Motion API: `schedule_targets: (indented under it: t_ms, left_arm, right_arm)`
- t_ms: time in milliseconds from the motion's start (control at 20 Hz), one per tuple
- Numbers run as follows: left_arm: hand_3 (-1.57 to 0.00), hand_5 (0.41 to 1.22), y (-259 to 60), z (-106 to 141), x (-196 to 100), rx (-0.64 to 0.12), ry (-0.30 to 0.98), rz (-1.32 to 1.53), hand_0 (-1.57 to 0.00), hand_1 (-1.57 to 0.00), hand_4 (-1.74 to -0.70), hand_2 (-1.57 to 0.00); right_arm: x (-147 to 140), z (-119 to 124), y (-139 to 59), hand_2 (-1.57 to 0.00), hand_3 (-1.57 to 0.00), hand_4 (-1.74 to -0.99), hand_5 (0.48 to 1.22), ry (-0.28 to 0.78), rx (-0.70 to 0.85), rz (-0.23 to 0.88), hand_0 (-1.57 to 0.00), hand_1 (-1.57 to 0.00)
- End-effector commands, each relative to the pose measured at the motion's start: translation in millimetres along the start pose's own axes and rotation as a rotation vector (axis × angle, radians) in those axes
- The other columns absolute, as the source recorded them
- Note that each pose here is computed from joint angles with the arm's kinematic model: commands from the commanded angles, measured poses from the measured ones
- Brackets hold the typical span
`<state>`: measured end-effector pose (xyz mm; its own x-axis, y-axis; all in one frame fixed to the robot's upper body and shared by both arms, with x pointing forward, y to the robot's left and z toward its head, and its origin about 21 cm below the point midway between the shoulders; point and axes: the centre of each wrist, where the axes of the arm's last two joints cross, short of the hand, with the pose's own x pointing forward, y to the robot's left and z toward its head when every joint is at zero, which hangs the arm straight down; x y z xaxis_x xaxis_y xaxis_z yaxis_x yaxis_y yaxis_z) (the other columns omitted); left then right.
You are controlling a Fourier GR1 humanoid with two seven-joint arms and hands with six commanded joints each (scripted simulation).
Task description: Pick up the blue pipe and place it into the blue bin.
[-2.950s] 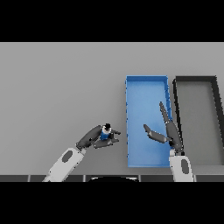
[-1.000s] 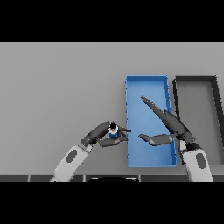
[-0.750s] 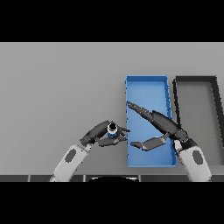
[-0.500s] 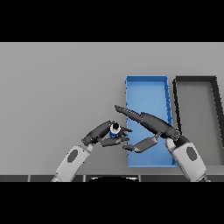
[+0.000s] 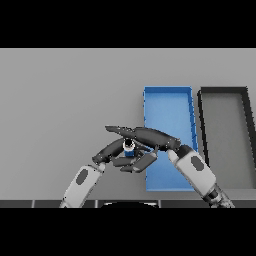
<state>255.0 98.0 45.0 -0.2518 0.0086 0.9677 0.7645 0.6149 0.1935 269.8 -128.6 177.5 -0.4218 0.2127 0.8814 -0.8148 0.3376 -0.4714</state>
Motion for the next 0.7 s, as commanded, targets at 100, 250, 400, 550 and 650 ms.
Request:
schedule_targets:
  t_ms: [100, 250, 400, 550, 650]
  left_arm:
    - [-1.57, 1.221, -1.3, -1.6, -0.7, 0.011, 0.023, 0.006, -1.57, -1.57, -1.51, -1.57]
    - [-1.16, 1.221, -0.8, -1.0, -0.5, 0.022, 0.039, 0.032, -1.57, -1.57, -1.63, -1.54]
    - [-1.27, 1.221, -0.7, -1.6, -1.9, 0.013, 0.006, 0.04, -1.57, -1.57, -1.68, -1.55]
    - [-1.32, 1.221, -2.2, -2.4, -1.0, 0.01, -0.003, 0.04, -1.57, -1.57, -1.71, -1.56]
    - [-1.41, 1.221, 3.3, -4.0, -0.1, 0.007, 0.001, 0.029, -1.57, -1.57, -1.72, -1.54]
  right_arm:
    - [-1.4, -12.0, -2.9, -0.25, -0.14, -1.255, 0.519, -0.003, 0.035, -0.009, -0.17, -0.24]
    - [1.7, -24.3, -4.1, -0.84, -0.66, -1.446, 0.527, 0.003, 0.049, 0.01, -0.82, -0.84]
    - [-3.0, -28.1, 2.4, -1.2, -1.03, -1.513, 0.671, -0.061, 0.051, -0.051, -1.19, -1.19]
    - [-4.9, -26.2, 4.8, -1.38, -1.29, -1.475, 0.94, -0.1, 0.042, -0.056, -1.37, -1.38]
    - [-5.6, -22.4, 7.9, -1.45, -1.39, -1.477, 1.041, -0.129, 0.034, -0.031, -1.44, -1.45]
